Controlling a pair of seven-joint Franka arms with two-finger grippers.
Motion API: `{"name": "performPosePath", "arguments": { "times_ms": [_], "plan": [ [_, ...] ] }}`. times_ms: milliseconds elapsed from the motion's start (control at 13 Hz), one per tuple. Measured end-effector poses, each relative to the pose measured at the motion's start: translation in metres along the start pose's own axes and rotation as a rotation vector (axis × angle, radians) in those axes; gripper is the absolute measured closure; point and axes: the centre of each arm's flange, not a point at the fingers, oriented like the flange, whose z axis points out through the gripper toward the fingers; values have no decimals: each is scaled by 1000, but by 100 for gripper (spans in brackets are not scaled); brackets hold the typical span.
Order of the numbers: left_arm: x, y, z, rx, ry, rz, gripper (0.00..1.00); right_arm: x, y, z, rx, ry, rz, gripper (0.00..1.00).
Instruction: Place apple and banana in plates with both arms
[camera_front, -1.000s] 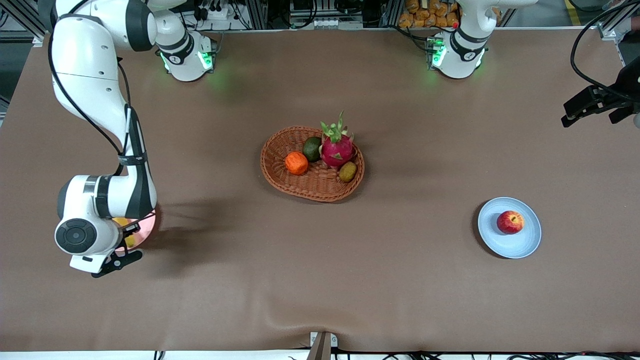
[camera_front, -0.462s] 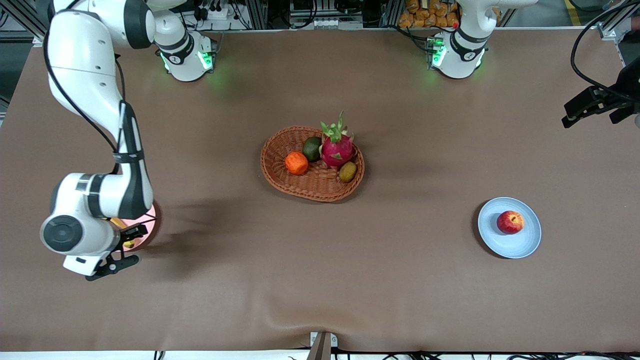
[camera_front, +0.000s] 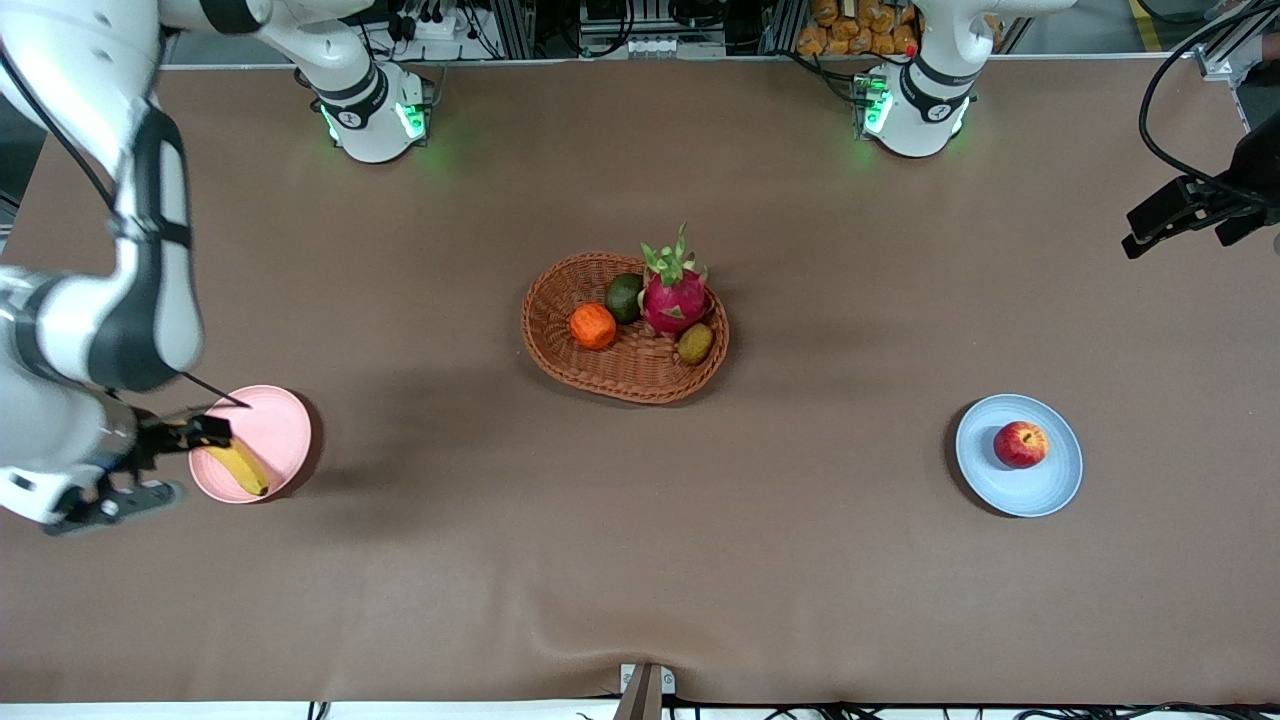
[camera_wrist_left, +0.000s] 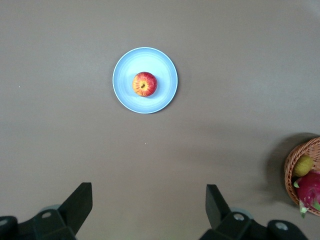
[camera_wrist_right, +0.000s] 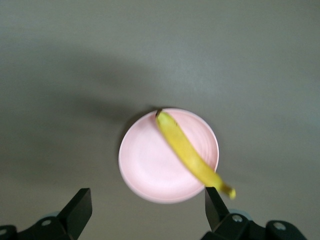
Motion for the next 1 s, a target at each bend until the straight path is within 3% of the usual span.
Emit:
{"name": "performPosePath", "arguments": {
  "times_ms": [308,538,769,1000],
  "plan": [
    [-1,1,0,0,1,1,0,-59,11,-67,61,71,57,0],
    [-1,2,-1,0,1,4,0,-101,3,-85,131,91,139,0],
    [-2,5,-1,-1,1,10,0,-130,-16,-101,169,67,221,0],
    [-2,5,-1,-1,2,9,0,-143,-38,-121,134,31,272,0]
  ]
}}
